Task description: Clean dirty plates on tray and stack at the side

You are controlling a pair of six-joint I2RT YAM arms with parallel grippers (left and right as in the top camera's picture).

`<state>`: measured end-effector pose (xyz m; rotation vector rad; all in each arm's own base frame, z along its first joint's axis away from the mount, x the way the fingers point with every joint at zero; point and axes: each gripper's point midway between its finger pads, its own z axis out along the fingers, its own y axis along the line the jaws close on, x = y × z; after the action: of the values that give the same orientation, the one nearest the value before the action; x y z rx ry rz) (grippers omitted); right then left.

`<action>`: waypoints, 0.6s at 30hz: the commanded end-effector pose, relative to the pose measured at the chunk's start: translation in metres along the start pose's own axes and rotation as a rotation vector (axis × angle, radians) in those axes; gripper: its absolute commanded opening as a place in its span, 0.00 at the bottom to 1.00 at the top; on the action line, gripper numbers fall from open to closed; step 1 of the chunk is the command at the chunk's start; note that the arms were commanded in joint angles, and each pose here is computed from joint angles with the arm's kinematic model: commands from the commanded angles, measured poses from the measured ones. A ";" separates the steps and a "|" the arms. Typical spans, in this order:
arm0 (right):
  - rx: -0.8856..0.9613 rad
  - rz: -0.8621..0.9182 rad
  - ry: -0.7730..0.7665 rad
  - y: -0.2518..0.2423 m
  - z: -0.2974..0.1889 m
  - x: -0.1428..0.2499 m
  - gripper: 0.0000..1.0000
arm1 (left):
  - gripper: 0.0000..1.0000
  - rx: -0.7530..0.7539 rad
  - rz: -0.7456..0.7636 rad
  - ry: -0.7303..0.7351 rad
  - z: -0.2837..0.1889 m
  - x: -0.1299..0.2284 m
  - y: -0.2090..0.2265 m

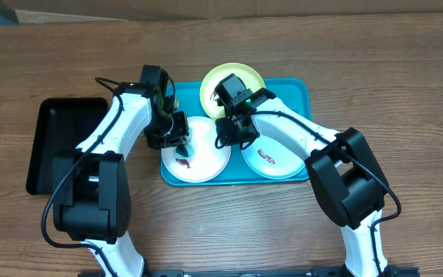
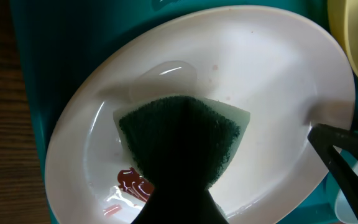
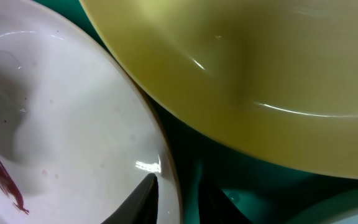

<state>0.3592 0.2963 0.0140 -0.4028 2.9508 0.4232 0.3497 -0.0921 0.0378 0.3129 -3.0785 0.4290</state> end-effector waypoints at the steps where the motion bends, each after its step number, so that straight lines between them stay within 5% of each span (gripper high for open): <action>1: 0.005 0.008 0.000 0.001 0.005 0.002 0.20 | 0.04 0.015 -0.008 0.010 0.003 0.001 -0.003; 9: 0.007 0.015 0.004 0.001 0.009 0.003 0.04 | 0.04 0.015 -0.008 0.009 0.003 0.001 -0.003; 18: 0.011 0.102 0.013 0.001 0.014 0.005 0.04 | 0.04 0.016 0.000 0.006 0.003 0.000 -0.004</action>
<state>0.3604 0.2988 0.0108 -0.3275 2.9587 0.4195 0.3500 -0.0928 0.0380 0.3124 -3.0783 0.4354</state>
